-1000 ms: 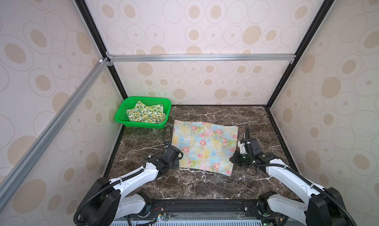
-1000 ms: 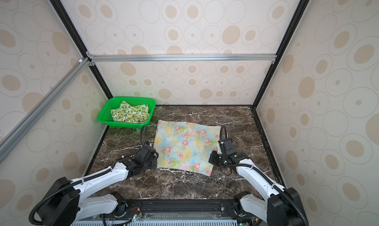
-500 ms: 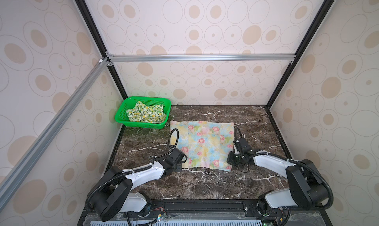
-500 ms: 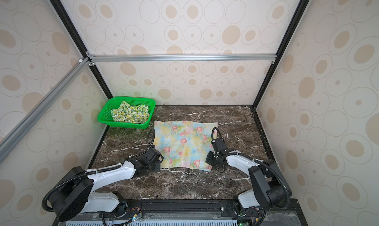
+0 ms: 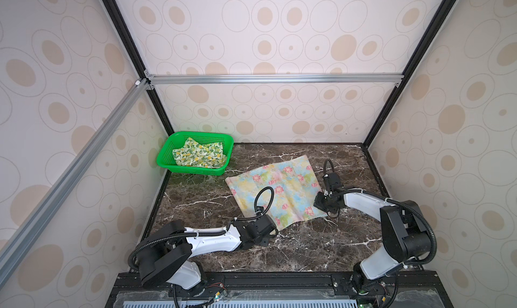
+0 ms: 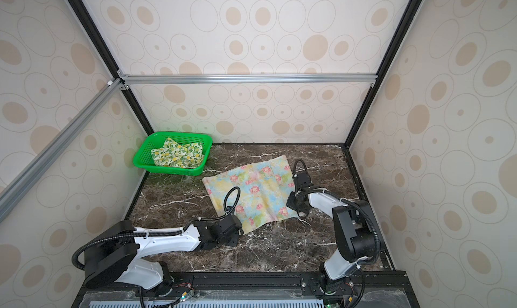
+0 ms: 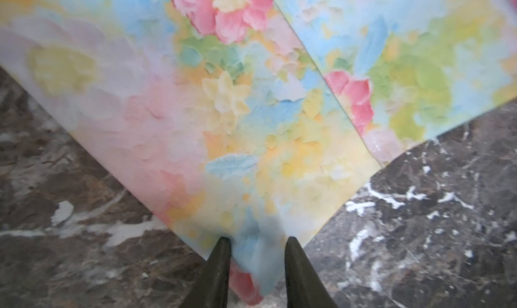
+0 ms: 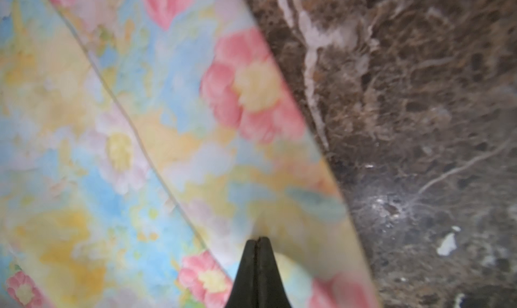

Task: Fold and stack skirts
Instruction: Rotate the skirt at the center of the table.

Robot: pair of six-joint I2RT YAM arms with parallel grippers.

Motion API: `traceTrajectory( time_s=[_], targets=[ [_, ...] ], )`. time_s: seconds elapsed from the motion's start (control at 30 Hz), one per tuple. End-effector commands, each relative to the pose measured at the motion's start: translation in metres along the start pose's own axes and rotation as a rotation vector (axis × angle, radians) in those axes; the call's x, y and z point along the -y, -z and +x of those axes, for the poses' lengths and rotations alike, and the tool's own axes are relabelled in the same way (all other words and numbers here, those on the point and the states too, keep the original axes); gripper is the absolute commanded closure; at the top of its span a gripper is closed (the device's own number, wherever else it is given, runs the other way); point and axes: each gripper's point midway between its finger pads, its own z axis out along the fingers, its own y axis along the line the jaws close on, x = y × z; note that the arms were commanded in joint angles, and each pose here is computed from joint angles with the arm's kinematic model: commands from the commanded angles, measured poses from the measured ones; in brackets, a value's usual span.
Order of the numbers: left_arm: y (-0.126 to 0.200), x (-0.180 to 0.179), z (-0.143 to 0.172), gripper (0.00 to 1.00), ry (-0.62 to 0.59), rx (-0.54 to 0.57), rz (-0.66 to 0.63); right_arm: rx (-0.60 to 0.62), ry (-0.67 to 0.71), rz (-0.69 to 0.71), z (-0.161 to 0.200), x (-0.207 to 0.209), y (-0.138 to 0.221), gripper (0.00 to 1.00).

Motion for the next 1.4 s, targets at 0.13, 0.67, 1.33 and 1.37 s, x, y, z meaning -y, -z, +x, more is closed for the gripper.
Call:
traceTrajectory(
  time_s=[0.13, 0.67, 1.33, 1.37],
  targets=[
    [0.029, -0.011, -0.046, 0.62, -0.065, 0.092, -0.101, -0.031, 0.008, -0.054, 0.028, -0.013, 0.006, 1.00],
    [-0.014, 0.002, -0.018, 0.68, -0.030, 0.004, 0.011, -0.016, -0.138, 0.041, -0.010, 0.010, -0.034, 1.00],
    [0.001, 0.081, -0.044, 0.69, -0.101, 0.039, 0.151, 0.027, 0.100, -0.146, 0.024, -0.017, 0.048, 0.81],
    [0.004, 0.064, -0.051, 0.65, -0.103, 0.042, 0.108, 0.022, 0.141, -0.150, 0.032, -0.020, 0.052, 0.77]
  ],
)
